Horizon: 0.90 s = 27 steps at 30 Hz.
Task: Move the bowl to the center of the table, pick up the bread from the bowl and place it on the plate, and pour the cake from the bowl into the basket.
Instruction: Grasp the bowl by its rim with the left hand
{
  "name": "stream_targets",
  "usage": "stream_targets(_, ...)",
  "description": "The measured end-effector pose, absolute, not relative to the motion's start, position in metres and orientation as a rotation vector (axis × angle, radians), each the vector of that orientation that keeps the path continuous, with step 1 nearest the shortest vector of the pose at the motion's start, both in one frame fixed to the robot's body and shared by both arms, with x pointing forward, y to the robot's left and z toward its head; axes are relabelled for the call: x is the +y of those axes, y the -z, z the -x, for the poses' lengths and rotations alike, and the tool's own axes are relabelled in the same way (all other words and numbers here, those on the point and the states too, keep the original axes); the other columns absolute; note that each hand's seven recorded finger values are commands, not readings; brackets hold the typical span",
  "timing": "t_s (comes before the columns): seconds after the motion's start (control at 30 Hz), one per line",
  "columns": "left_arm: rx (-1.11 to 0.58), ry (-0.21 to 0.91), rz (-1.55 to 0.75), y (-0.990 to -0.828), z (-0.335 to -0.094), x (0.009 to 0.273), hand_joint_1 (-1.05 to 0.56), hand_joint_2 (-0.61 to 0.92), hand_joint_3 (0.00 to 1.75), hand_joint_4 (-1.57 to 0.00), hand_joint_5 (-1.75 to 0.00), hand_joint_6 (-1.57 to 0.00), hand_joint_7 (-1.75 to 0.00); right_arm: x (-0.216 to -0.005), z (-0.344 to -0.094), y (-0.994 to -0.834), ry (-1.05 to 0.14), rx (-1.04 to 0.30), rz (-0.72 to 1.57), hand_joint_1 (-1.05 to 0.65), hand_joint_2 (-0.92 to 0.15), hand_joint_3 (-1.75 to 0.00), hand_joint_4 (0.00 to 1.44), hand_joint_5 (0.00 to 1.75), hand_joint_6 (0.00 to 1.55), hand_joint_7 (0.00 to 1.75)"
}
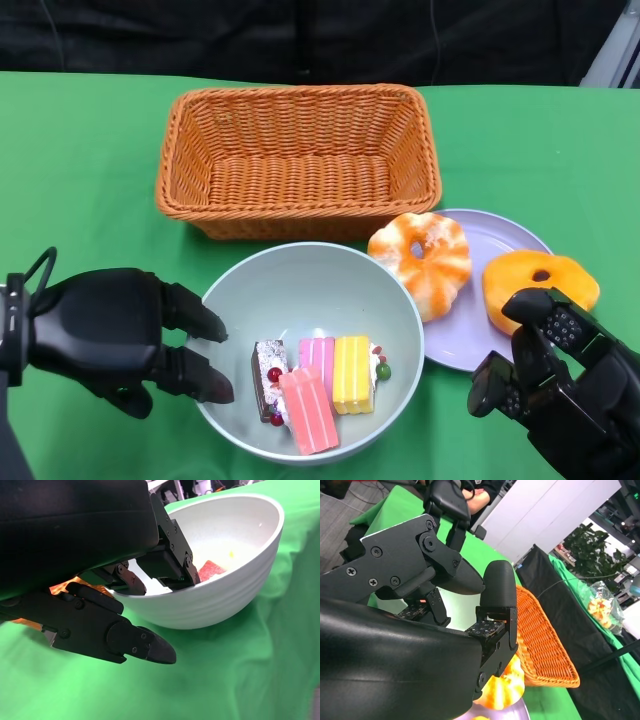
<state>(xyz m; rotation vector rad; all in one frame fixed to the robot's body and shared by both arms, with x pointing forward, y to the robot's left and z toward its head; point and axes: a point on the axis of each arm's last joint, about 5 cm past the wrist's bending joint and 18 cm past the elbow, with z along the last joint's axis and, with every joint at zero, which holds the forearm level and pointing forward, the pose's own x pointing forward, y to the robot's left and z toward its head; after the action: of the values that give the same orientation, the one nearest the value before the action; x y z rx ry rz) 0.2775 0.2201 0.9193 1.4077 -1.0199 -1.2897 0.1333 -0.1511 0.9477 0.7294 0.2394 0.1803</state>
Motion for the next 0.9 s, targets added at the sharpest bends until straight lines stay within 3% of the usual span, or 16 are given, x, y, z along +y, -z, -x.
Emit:
stream_targets(0.47,-1.028,1.289,-1.404,-0.91,-0.28,0.213,-0.43,0.88,0.0,-0.76,-0.01,-0.77,-0.01,-0.15,-0.133,-0.948,-0.158,0.24,-0.725,-0.16,-0.65,-1.12,0.78,1.75,0.58,1.71)
stream_targets(0.9,-1.135,1.181,-1.46,-0.901,-0.285,0.204,-0.43,0.92,0.02,-0.81,-0.02,-0.84,-0.02,-0.149,-0.132,-0.948,-0.168,0.243,-0.723,-0.16,-0.64,-1.12,0.78,1.75,0.59,1.7)
